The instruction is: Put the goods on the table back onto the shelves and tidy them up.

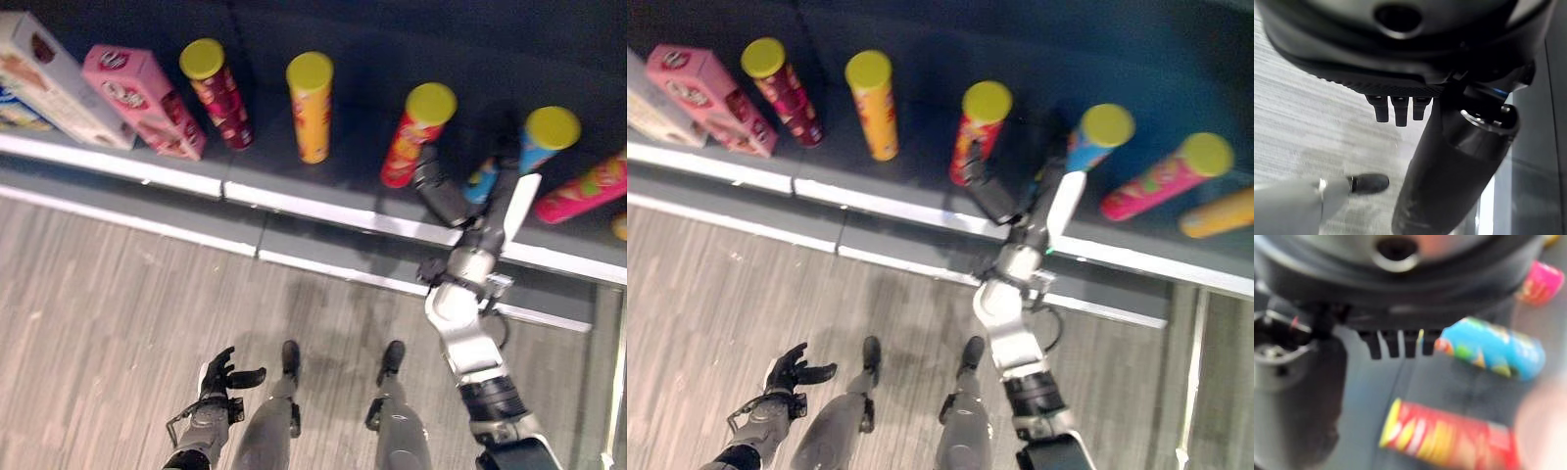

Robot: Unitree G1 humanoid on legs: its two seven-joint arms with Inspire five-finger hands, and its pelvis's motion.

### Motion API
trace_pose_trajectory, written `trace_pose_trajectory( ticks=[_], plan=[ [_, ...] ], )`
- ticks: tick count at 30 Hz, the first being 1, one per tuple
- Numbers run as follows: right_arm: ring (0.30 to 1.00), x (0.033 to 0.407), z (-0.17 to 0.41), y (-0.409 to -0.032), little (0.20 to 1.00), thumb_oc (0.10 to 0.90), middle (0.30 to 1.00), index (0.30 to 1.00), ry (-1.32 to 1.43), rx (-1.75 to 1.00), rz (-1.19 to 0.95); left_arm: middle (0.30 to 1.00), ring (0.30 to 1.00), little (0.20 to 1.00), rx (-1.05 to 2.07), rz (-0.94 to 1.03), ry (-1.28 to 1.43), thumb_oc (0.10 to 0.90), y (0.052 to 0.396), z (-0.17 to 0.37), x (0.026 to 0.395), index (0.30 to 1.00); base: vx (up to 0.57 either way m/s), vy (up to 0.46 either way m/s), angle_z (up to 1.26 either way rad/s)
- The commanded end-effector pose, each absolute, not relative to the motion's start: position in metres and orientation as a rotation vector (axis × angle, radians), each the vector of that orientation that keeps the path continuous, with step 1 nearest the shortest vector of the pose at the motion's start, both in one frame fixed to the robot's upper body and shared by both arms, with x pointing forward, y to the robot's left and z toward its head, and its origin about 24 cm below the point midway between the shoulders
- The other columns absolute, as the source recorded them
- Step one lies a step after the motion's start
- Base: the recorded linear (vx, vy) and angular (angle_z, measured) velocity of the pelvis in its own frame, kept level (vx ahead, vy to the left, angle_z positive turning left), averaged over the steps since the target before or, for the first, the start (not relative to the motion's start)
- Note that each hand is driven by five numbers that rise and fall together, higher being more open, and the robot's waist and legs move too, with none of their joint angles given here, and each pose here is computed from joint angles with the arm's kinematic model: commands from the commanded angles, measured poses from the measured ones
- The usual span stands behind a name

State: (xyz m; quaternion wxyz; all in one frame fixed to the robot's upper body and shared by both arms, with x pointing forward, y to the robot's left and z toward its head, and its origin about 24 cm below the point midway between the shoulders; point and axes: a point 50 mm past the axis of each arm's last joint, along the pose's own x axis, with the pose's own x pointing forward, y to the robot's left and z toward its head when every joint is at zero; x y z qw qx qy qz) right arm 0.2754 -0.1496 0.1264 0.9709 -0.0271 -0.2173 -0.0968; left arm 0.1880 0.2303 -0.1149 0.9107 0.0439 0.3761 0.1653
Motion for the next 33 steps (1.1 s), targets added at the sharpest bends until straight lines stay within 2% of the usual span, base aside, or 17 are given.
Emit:
trace_pose_trajectory(
  ticks=[1, 3, 4, 12, 13, 15, 16, 20, 21, 25, 26, 33],
  plan=[
    [0.9, 0.273, 0.168, -0.159, 0.9, 0.8, 0.9, 0.9, -0.625, 0.116, 0.062, 0.9, 0.9, 0.9, 0.15, 0.302, 0.81, 0.8, 0.247, -0.117, 0.176, 0.9, 0.09, 0.054, -0.37],
    [0.9, 0.269, 0.163, -0.161, 0.9, 0.8, 0.9, 0.9, -0.596, 0.122, 0.133, 0.9, 0.9, 0.9, 0.151, 0.288, 0.812, 0.8, 0.248, -0.118, 0.174, 0.9, 0.11, 0.105, -0.41],
    [0.9, 0.254, 0.151, -0.181, 0.9, 0.8, 0.9, 0.9, -0.518, 0.089, 0.225, 0.9, 0.9, 0.9, 0.15, 0.247, 0.811, 0.8, 0.254, -0.117, 0.169, 0.9, 0.12, 0.147, -0.55],
    [0.9, 0.25, 0.143, -0.191, 0.9, 0.8, 0.9, 0.9, -0.483, 0.085, 0.218, 0.9, 0.9, 0.9, 0.152, 0.243, 0.82, 0.8, 0.258, -0.118, 0.163, 0.9, 0.03, 0.02, -0.7],
    [0.9, 0.249, 0.155, -0.219, 0.9, 0.8, 0.9, 0.9, -0.503, -0.05, 0.161, 0.9, 0.9, 0.9, 0.155, 0.239, 0.798, 0.8, 0.268, -0.114, 0.154, 0.9, 0.0, -0.056, 0.06],
    [0.9, 0.249, 0.155, -0.219, 0.9, 0.8, 0.9, 0.9, -0.503, -0.05, 0.161, 0.9, 0.9, 0.9, 0.155, 0.239, 0.798, 0.8, 0.268, -0.114, 0.154, 0.9, 0.04, -0.139, -1.22],
    [0.9, 0.253, 0.171, -0.239, 0.9, 0.8, 0.9, 0.9, -0.556, -0.113, 0.062, 0.9, 0.9, 0.9, 0.119, 0.284, 0.782, 0.8, 0.277, -0.111, 0.15, 0.9, 0.07, -0.224, -2.5],
    [0.9, 0.252, 0.179, -0.251, 0.9, 0.8, 0.9, 0.9, -0.581, -0.141, 0.002, 0.9, 0.9, 0.9, 0.109, 0.294, 0.796, 0.8, 0.281, -0.112, 0.144, 0.9, 0.11, -0.377, -1.86],
    [0.9, 0.237, 0.21, -0.271, 0.9, 0.8, 0.9, 0.9, -0.692, -0.23, -0.063, 0.9, 0.9, 0.9, 0.094, 0.281, 0.806, 0.8, 0.277, -0.114, 0.14, 0.9, 0.26, -0.581, -0.56],
    [0.9, 0.227, 0.228, -0.29, 0.9, 0.8, 0.9, 0.9, -0.76, -0.236, -0.14, 0.9, 0.9, 0.9, 0.082, 0.26, 0.808, 0.8, 0.269, -0.117, 0.143, 0.9, 0.16, -0.424, -0.27],
    [0.9, 0.228, 0.228, -0.29, 0.9, 0.8, 0.9, 0.9, -0.765, -0.228, -0.146, 0.9, 0.9, 0.9, 0.107, 0.248, 0.937, 0.8, 0.266, -0.132, 0.126, 0.9, 0.18, -0.545, -0.66],
    [0.9, 0.225, 0.232, -0.302, 0.9, 0.8, 0.9, 0.9, -0.781, -0.297, -0.24, 0.9, 0.9, 0.9, 0.047, 0.32, 0.829, 0.8, 0.263, -0.125, 0.129, 0.9, 0.09, -0.3, -0.88]
  ],
)
